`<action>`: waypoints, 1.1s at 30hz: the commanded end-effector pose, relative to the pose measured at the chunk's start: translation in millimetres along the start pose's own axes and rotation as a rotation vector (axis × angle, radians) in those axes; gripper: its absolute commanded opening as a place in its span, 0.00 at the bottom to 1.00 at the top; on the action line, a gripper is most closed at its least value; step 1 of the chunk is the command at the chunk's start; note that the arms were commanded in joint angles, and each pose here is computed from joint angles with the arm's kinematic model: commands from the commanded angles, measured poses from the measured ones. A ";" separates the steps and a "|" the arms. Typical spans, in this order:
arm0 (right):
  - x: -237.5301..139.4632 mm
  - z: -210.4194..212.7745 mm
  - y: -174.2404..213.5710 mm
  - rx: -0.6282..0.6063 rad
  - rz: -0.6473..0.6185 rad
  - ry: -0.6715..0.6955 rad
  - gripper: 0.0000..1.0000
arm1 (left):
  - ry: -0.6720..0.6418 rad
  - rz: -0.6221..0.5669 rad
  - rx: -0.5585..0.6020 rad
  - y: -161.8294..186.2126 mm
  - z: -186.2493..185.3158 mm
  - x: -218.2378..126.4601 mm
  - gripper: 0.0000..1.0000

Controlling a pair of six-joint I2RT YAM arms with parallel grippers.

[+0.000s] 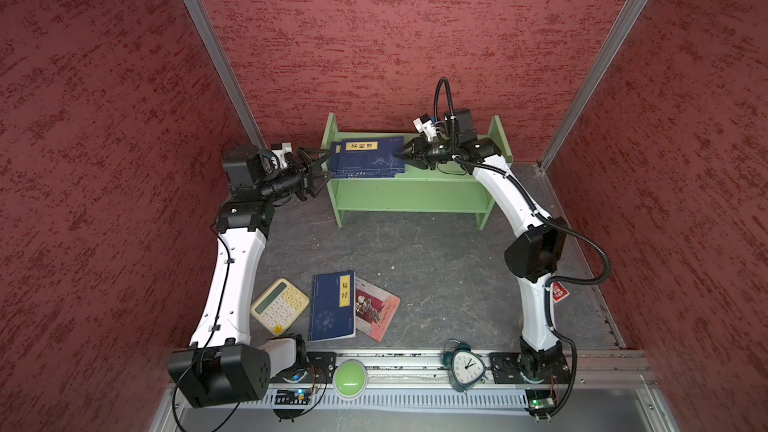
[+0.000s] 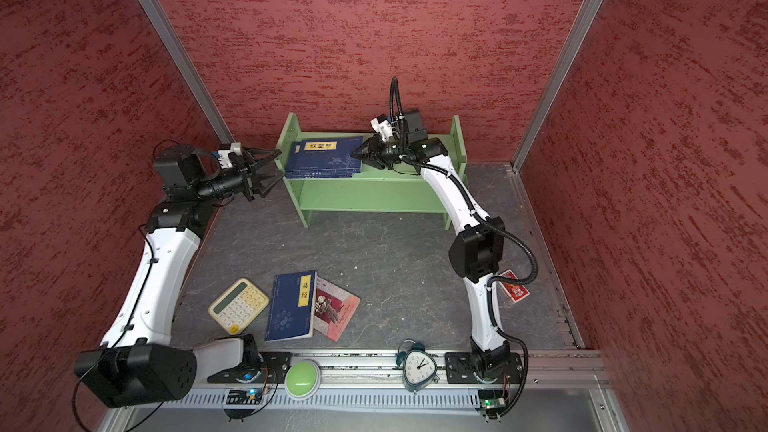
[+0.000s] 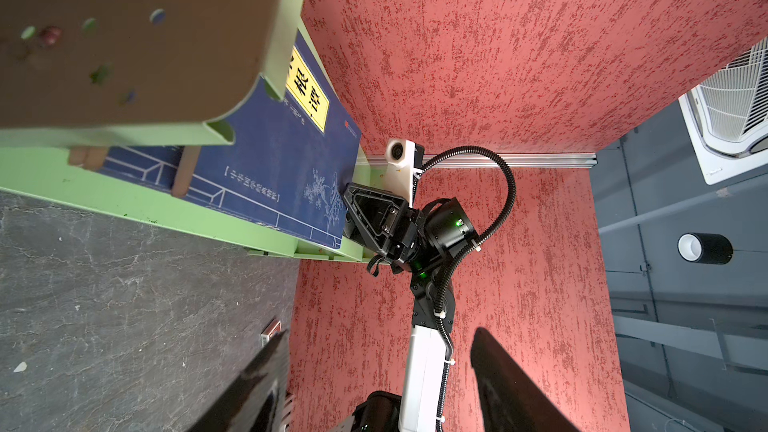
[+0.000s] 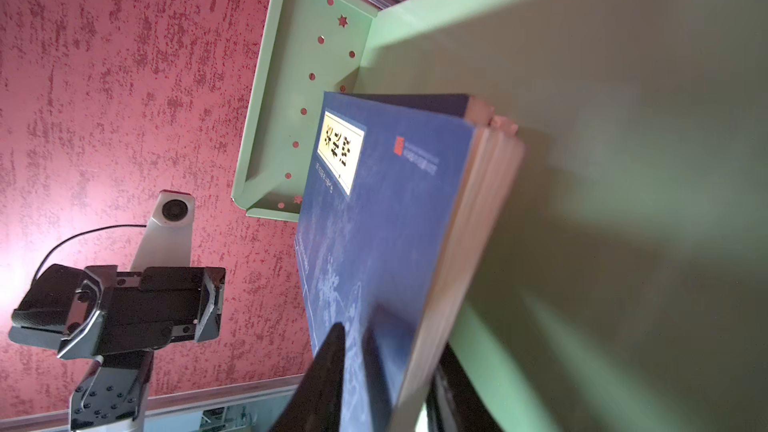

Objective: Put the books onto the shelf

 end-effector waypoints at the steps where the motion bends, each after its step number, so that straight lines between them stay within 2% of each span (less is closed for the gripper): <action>1: -4.3 6.8 -11.4 -0.043 -0.037 0.006 0.41 | 0.013 0.005 0.016 -1.0 -1.8 3.0 0.70; 5: -8.5 4.5 -12.3 -0.042 -0.046 0.047 0.47 | 0.013 0.009 0.017 0.6 -1.6 2.4 0.70; 13: -19.5 -5.7 -14.3 -0.055 -0.063 0.188 0.48 | 0.015 0.009 0.026 1.0 -1.5 2.1 0.70; 19: -28.4 -1.8 -16.2 -0.074 -0.082 0.220 0.47 | 0.005 0.009 0.083 2.0 2.8 3.8 0.71; 24: -30.5 3.4 -16.1 -0.080 -0.084 0.212 0.43 | -0.007 0.028 0.157 6.6 6.9 7.6 0.72; 26: -30.7 6.8 -15.1 -0.081 -0.087 0.203 0.36 | -0.007 0.037 0.192 9.1 6.3 8.9 0.72; 33: -31.3 8.2 -6.7 -0.078 -0.076 0.194 0.35 | -0.028 0.053 0.284 15.6 11.1 16.7 0.72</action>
Point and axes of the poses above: each gripper's point midway between its finger pads, its own x axis out along the fingers, its own z axis along the line the jaws close on, y = z × x, the point moved 2 cm from there along -x, back along the fingers, and after that the axes turned 12 degrees about -x, right-handed, at the moved point
